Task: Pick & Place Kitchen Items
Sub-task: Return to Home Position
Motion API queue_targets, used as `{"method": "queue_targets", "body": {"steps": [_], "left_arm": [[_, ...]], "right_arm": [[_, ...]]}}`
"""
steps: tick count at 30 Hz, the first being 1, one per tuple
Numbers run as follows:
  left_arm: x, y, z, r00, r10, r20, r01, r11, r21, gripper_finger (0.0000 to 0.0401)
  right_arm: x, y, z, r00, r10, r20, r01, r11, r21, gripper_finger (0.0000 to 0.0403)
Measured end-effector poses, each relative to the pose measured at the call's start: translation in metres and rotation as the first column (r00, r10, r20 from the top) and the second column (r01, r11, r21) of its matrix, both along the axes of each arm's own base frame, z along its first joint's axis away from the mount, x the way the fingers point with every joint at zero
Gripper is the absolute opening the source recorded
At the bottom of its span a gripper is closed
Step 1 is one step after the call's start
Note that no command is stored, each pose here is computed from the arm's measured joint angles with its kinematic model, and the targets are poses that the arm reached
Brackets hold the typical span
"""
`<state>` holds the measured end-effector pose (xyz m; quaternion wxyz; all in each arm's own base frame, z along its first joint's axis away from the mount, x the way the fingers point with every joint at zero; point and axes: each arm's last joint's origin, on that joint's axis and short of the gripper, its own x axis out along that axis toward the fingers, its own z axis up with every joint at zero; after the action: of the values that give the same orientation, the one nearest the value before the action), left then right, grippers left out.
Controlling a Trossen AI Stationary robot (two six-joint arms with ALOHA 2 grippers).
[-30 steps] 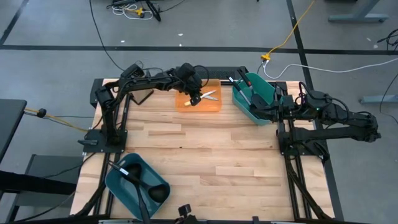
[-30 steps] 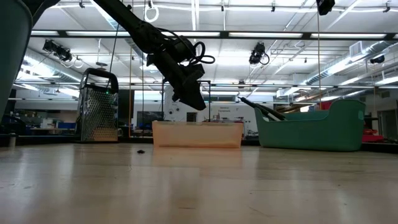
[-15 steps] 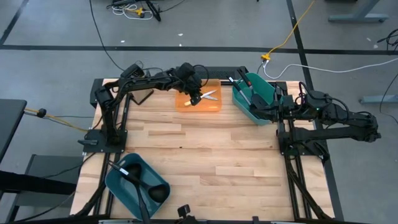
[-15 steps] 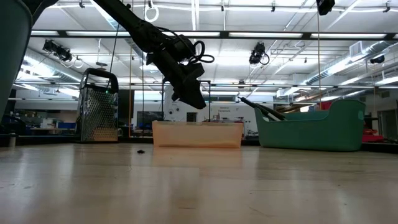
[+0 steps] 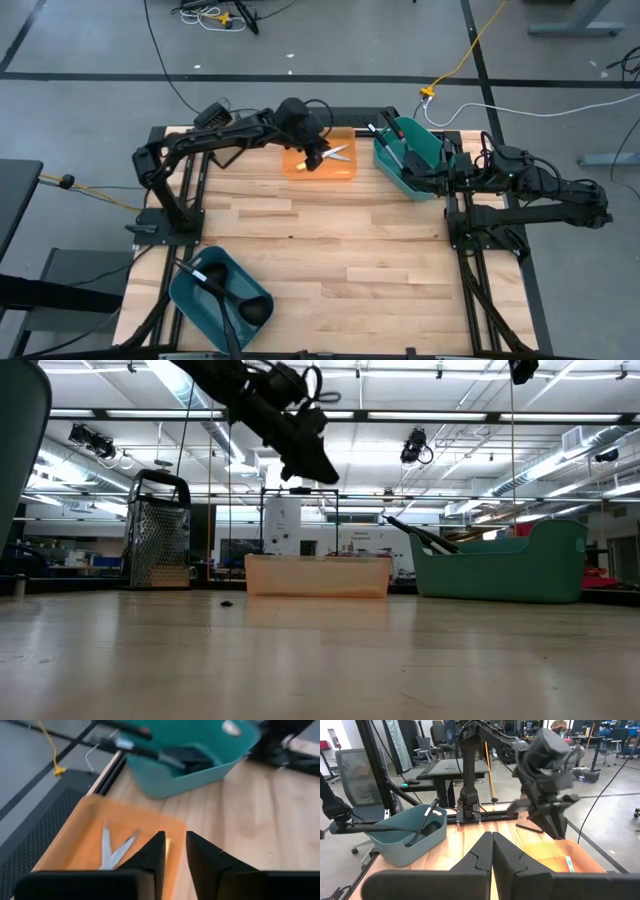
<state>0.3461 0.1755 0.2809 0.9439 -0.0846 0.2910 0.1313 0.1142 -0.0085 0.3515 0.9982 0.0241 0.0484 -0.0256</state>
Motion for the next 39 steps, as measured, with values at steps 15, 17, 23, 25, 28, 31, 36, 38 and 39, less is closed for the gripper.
{"method": "queue_targets", "body": {"steps": [15,17,23,25,28,31,36,38,39], "left_arm": [[-0.01,-0.052,0.058,0.978,-0.121,0.172,0.106,0.99,0.091,0.0006],[-0.012,-0.057,0.065,0.971,-0.132,0.198,0.114,0.988,0.102,0.0004],[-0.018,-0.077,0.081,0.962,-0.095,0.256,0.084,0.995,0.052,0.0008],[-0.021,-0.087,0.088,0.955,-0.108,0.278,0.097,0.994,0.054,0.0004],[-0.025,-0.105,0.097,0.942,-0.15,0.301,0.133,0.988,0.075,0.0005],[-0.033,-0.121,0.108,0.924,-0.197,0.329,0.177,0.98,0.091,0.0005],[-0.044,-0.145,0.119,0.902,-0.269,0.337,0.238,0.962,0.133,0.0003],[-0.046,-0.151,0.121,0.906,-0.268,0.329,0.235,0.962,0.139,0.0003],[-0.049,-0.154,0.122,0.908,-0.268,0.322,0.232,0.962,0.147,0.0002]], "right_arm": [[0.0,0.0,0.0,1.0,0.0,0.002,0.0,1.0,0.0,0.0016],[0.0,0.0,0.0,1.0,0.0,0.001,0.0,1.0,0.0,0.0017],[0.001,0.0,0.0,1.0,0.0,-0.001,0.0,1.0,0.0,0.0018],[0.001,0.0,0.0,1.0,0.0,-0.001,0.0,1.0,0.0,0.0018],[0.001,0.0,0.0,1.0,0.0,-0.001,0.0,1.0,0.0,0.0018],[0.001,0.0,0.0,1.0,0.0,-0.001,0.0,1.0,0.0,0.0018],[0.001,0.0,0.0,1.0,0.0,-0.001,0.0,1.0,0.0,0.0018],[0.001,0.0,0.0,1.0,0.0,-0.001,0.0,1.0,0.0,0.0018],[0.001,0.0,0.0,1.0,0.0,-0.001,0.0,1.0,0.0,0.0018]]}}
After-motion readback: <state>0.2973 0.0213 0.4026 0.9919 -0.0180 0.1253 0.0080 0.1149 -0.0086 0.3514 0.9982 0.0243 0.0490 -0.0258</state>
